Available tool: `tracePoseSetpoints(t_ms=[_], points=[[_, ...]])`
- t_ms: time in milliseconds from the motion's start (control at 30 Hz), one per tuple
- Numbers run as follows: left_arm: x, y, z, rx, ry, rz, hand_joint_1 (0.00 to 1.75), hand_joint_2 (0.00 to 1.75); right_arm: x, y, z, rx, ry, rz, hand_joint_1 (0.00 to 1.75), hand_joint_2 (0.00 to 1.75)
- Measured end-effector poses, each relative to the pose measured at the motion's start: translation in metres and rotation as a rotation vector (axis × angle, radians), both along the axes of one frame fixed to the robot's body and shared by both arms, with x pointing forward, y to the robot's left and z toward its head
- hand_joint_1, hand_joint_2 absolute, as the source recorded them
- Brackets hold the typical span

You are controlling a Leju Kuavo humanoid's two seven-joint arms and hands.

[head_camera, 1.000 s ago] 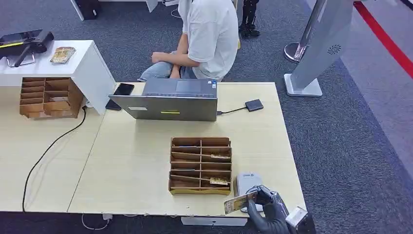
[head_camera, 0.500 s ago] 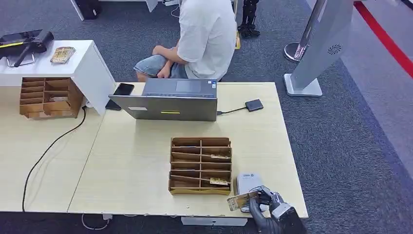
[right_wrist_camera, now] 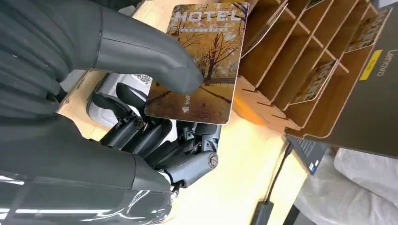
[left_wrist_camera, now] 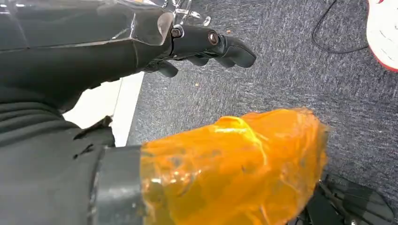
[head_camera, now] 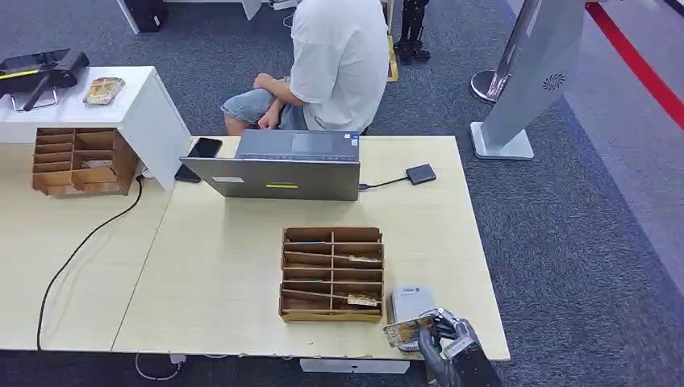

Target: Pass the card to the sensor for recognition and then transmit it.

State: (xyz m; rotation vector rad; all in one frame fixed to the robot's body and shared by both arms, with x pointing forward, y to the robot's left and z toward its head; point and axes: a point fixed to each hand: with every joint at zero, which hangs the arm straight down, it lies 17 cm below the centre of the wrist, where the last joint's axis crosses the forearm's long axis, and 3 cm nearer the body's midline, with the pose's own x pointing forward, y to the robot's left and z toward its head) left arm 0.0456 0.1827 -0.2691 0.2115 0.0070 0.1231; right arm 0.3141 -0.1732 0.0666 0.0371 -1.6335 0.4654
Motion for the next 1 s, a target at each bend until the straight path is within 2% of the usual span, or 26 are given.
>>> tracePoseSetpoints(t_ms=[633,1000], points=[[0.001,0.000,0.000,0.001,-0.004,-0.018,0.00,0.00,0.030,-0.009,-0.005,-0.156,-0.030,-0.025,1.75,1.75],[0.001,0.000,0.000,0.000,-0.005,-0.021,0.00,0.00,0.032,-0.011,-0.016,-0.175,0.004,-0.020,1.75,1.75]])
